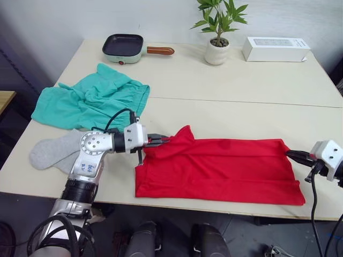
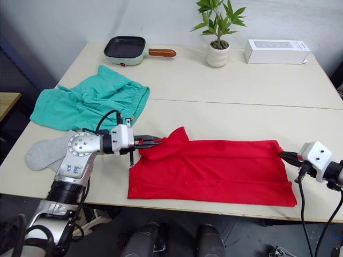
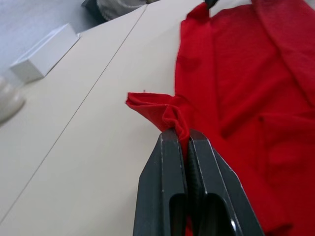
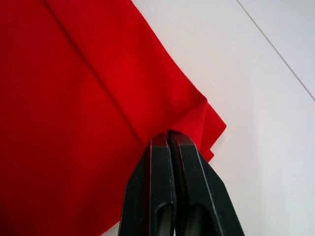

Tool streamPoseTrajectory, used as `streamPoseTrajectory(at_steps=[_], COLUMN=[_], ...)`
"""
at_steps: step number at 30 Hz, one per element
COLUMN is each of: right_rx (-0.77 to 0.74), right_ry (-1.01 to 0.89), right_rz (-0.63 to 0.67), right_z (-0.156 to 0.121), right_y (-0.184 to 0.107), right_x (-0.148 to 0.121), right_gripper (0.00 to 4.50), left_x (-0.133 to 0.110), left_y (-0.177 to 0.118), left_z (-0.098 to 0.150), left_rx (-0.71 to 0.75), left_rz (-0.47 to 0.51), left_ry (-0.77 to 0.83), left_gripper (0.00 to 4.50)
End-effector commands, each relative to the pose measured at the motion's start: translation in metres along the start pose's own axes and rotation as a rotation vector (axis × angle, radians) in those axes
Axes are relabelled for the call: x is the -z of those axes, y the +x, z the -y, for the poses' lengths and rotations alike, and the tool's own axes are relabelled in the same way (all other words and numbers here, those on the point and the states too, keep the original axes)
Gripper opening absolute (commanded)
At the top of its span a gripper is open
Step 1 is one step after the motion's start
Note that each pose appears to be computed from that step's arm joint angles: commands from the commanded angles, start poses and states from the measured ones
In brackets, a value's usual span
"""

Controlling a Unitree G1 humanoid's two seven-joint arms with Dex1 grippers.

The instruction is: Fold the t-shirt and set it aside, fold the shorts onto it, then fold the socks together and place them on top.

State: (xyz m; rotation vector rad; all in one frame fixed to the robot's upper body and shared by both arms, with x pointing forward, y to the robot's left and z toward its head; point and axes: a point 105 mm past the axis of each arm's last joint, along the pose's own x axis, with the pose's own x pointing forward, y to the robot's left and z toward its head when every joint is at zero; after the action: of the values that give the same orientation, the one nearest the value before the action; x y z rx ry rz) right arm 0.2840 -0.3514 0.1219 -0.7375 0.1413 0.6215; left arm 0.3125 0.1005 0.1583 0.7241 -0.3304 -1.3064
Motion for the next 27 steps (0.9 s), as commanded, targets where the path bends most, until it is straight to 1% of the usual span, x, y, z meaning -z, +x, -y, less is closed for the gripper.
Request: streamPoseTrajectory(at_steps=[1,8,12,15,20,22,24,27], right_rx=[0.081,0.115,0.122,0.128,0.137,0.124,0.106,0.044], right_ry=[-0.053,-0.025,-0.022,-0.022,-0.012,0.05,0.102,0.167], right_rz=[0.004,-0.058,-0.075,-0.078,-0.095,-0.113,-0.104,-0.11], right_z=[0.006,-0.001,-0.004,-0.004,-0.006,-0.009,-0.012,-0.019], right_y=[-0.012,-0.023,-0.024,-0.024,-0.026,-0.027,-0.027,-0.03], right_x=[0.0,0.02,0.026,0.027,0.032,0.037,0.037,0.037], right_gripper=[0.05,0.05,0.05,0.05,0.05,0.05,0.05,0.62], left_x=[-0.004,0.007,0.011,0.009,0.013,0.015,0.015,0.012], left_y=[-0.005,-0.01,-0.012,-0.013,-0.018,-0.018,-0.019,-0.02], left_z=[0.01,0.024,0.023,0.025,0.037,0.04,0.04,0.039], left_rx=[0.039,0.078,0.066,0.076,0.121,0.134,0.127,0.131], left_rz=[-0.017,-0.066,-0.111,-0.108,-0.129,-0.133,-0.138,-0.12], left_ry=[0.145,0.236,0.305,0.346,0.326,0.286,0.244,0.126], left_gripper=[0.0,0.0,0.0,0.0,0.0,0.0,0.0,0.69])
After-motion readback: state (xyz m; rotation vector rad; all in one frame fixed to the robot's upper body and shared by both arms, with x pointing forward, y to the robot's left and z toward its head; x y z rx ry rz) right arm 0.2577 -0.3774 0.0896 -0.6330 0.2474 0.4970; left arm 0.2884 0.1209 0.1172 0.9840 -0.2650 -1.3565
